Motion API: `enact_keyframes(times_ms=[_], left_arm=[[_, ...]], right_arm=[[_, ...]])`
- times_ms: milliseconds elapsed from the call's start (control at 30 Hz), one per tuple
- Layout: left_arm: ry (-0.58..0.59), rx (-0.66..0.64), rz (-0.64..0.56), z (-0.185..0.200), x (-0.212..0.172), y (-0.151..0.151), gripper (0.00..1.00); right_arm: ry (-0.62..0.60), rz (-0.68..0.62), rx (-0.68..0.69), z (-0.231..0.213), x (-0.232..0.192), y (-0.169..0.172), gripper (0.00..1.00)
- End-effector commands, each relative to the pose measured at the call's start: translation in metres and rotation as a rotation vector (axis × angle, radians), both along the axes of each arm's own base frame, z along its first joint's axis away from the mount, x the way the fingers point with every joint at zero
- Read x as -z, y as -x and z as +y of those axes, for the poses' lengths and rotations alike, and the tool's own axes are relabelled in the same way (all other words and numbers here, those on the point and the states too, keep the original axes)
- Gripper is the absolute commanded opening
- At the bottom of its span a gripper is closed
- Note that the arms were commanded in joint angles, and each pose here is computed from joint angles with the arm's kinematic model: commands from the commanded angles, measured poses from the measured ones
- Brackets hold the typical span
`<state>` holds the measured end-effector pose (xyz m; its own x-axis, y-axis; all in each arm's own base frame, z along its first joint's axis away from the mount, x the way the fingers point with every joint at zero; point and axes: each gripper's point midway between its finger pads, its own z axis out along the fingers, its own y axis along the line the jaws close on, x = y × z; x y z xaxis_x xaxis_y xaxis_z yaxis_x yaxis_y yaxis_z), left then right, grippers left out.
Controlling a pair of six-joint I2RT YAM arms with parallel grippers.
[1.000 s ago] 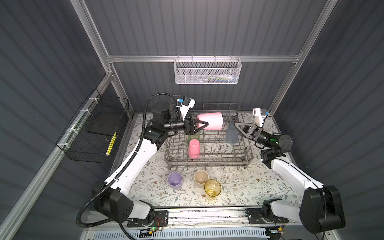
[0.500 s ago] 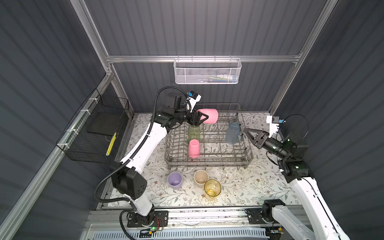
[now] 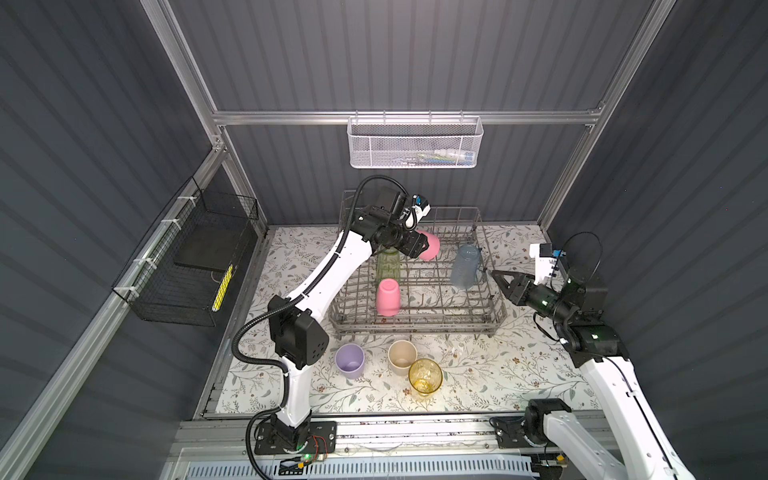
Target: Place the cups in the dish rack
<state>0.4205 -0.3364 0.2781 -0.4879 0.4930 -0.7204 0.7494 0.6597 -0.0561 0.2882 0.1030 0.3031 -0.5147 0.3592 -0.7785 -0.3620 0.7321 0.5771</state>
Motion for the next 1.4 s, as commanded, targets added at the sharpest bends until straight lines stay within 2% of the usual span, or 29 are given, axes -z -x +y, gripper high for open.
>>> enact_keyframes(times_ms=[0,500,933,1367], left_arm=[[-0.097,-0.011,0.008,0.009,0.013,0.0,0.67],[-0.118,0.045,0.081,-0.014,0.048,0.002,0.67],[-0.187,0.083,0.129,-0.022,0.076,0.009,0.67],[-0.214,0.1,0.141,-0.035,0.095,0.005,0.67]], right_arm=[[0.024,0.019,0.013,-0.005,0.012,0.001,0.3],[0.011,0.049,0.003,-0.007,0.023,-0.005,0.3],[-0.004,0.069,-0.007,-0.007,0.031,-0.009,0.3],[-0.007,0.079,-0.007,-0.009,0.036,-0.01,0.3]])
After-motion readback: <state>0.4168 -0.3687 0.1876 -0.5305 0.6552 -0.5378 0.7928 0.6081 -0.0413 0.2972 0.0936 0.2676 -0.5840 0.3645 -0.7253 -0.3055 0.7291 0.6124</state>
